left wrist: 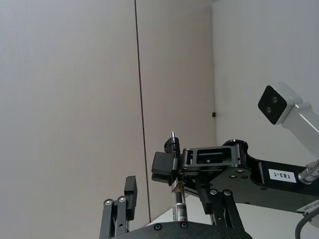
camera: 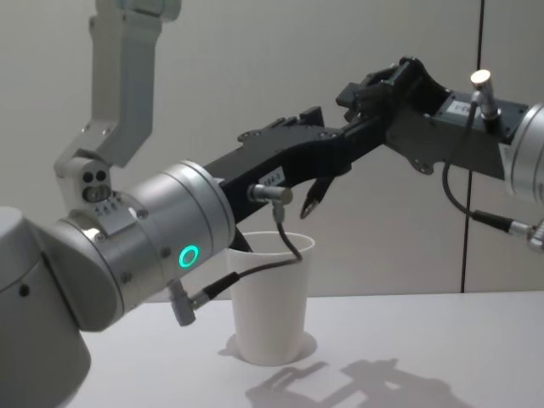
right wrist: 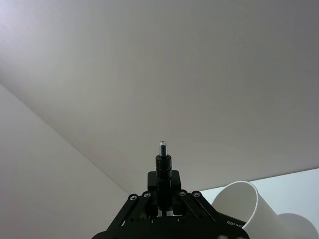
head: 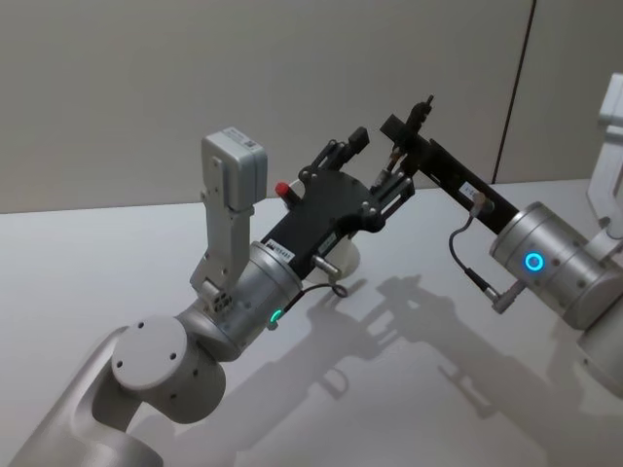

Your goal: Place the pen into the pen holder.

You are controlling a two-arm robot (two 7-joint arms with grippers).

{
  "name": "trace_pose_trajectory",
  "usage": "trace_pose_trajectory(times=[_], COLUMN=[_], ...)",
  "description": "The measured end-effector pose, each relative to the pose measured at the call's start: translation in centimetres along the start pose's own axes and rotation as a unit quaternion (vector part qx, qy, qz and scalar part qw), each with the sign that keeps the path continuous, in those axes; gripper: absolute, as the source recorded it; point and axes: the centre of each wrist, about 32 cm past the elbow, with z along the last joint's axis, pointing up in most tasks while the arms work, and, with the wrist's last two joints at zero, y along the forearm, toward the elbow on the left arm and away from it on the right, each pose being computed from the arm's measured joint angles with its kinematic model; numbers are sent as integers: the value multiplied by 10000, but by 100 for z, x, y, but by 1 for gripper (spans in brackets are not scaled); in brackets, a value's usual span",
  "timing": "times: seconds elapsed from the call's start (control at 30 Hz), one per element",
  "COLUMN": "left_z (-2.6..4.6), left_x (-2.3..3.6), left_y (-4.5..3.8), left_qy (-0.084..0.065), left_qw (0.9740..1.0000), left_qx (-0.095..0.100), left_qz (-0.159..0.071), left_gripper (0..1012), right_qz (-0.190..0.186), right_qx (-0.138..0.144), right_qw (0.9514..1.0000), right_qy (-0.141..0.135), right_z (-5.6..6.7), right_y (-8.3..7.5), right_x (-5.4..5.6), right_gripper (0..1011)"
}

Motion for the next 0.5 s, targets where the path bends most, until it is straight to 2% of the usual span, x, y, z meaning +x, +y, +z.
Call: trace_pose_trajectory(times=[0.3, 0.5], left_z=[1, -11], left_x=[1, -26], left_y=[0, -8], left_qy=[0, 5], left_qw=[10000, 10000], left_qx=[-2, 12], left_qz=[7, -68], left_gripper=[867, 1001], right_qz=[-78, -274], right_qx=[50, 279], right_qw=[9998, 9984], right_qy=[-188, -398], right_z=[21, 78], right_y=[-7, -24], right_x=[-16, -27], right_gripper=[130, 130])
